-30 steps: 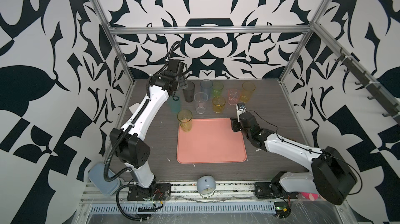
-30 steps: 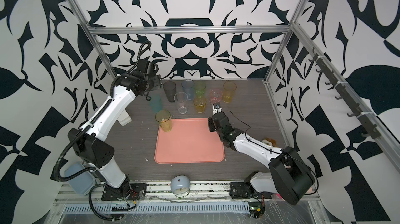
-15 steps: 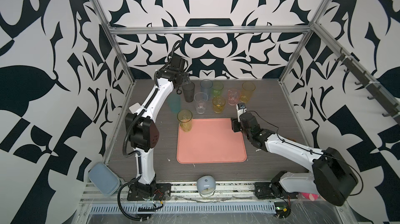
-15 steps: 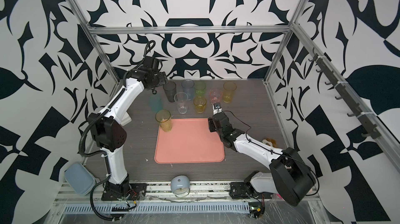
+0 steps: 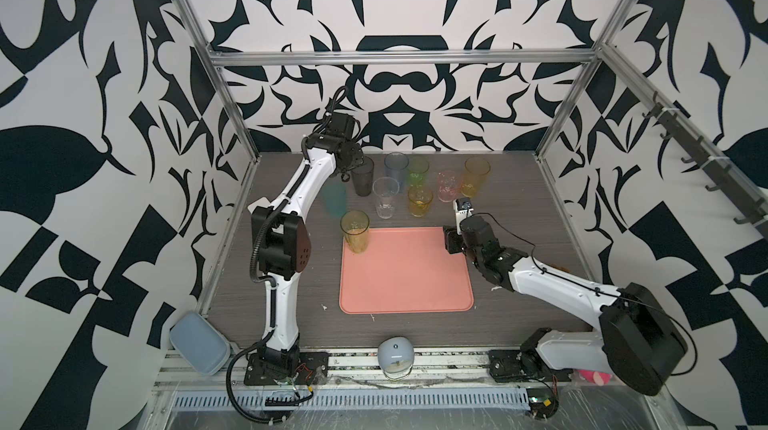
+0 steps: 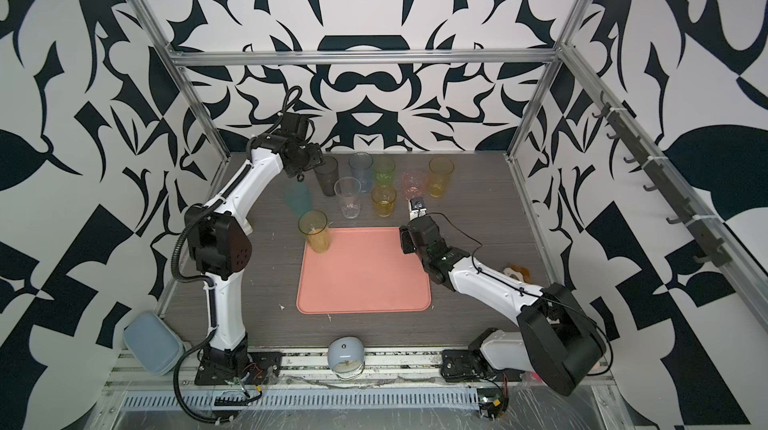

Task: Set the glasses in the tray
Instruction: 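Move the left gripper up and over the dark grey glass in the row, then lower the left gripper around the dark grey glass and close it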

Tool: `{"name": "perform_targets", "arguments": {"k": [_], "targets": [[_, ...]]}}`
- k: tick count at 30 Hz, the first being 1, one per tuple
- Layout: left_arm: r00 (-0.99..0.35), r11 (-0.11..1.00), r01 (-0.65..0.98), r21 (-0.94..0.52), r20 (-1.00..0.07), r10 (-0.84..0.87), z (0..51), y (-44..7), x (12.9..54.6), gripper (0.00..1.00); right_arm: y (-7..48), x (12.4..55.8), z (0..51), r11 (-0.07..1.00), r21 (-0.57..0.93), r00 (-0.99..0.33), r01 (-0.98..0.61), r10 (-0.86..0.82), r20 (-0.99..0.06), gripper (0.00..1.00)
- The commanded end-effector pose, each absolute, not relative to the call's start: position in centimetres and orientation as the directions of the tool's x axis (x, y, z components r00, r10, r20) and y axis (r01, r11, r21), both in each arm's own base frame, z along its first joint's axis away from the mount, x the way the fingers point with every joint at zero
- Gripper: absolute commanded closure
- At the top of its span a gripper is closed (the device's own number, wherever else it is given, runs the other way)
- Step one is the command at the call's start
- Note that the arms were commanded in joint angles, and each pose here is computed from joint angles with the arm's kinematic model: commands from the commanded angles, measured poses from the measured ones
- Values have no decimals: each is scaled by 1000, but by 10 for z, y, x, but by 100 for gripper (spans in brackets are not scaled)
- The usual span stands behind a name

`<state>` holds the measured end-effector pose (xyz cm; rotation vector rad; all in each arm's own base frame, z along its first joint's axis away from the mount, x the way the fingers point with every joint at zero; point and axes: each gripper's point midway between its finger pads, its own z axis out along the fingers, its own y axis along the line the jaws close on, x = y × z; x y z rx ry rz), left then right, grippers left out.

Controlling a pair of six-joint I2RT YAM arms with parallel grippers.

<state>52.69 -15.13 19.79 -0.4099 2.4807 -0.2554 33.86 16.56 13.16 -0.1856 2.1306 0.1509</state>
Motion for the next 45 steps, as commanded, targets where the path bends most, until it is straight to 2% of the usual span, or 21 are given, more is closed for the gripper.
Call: {"name": "perform_targets", "arguments": {"k": [1, 19, 45], "targets": [[-777, 926, -246, -288, -512, -366, 190, -151, 532, 25, 167, 344, 146, 981, 42, -488, -187, -55, -871, 40], [-807, 926, -230, -298, -474, -353, 162, -160, 551, 60, 167, 346, 142, 983, 31, -499, -182, -65, -864, 40], [-825, 931, -232, -282, -450, -342, 143, -158, 553, 85, 170, 348, 137, 982, 27, -515, -186, -74, -854, 40]]}}
